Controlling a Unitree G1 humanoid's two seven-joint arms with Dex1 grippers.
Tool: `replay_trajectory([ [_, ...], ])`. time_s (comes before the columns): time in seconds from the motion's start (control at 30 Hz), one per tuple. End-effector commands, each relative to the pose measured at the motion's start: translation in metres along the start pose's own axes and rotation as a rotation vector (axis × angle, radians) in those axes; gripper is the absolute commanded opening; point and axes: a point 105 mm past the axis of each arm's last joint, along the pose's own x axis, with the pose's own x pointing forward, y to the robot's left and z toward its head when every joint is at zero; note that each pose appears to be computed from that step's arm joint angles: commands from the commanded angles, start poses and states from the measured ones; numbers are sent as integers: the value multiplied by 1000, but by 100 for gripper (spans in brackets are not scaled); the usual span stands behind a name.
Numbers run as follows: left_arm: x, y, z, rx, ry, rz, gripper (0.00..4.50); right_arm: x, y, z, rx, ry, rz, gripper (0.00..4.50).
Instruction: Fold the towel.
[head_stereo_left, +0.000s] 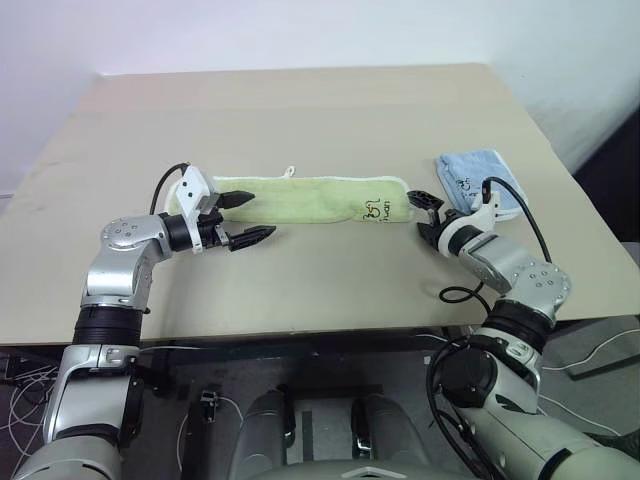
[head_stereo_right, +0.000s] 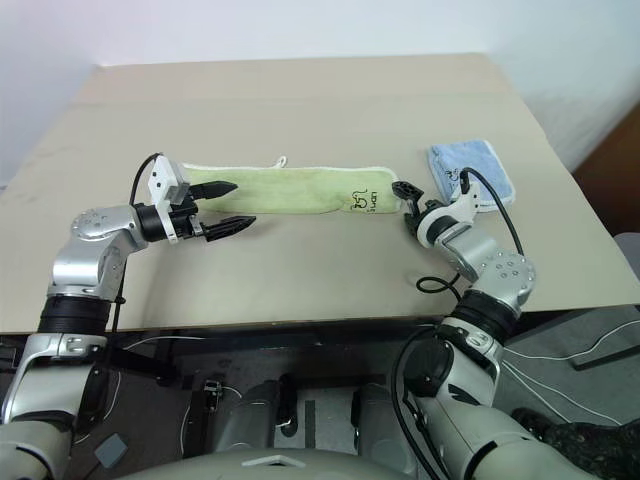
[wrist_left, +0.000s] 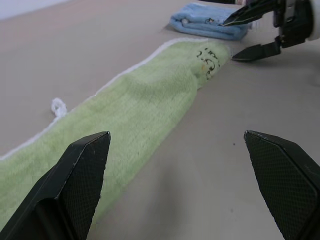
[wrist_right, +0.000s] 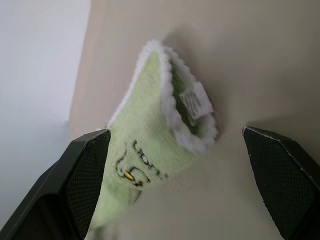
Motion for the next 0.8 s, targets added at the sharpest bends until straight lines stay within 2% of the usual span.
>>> replay_trajectory([
  [0.03, -2, 1, 9, 28, -31, 6, 450, -11, 0, 7, -22, -31, -14, 447],
  [0.27, -1, 0, 8, 24, -30, 1, 450, -12, 4, -12, -35, 39, -15, 447],
  [0.43, 4, -1, 10, 26, -36, -13, 450, 12, 23, -26, -11, 89, 29, 447],
  [0.8, 3, 0, 11, 30, -38, -6, 450, 52, 35, -27, 42, 107, 47, 447],
])
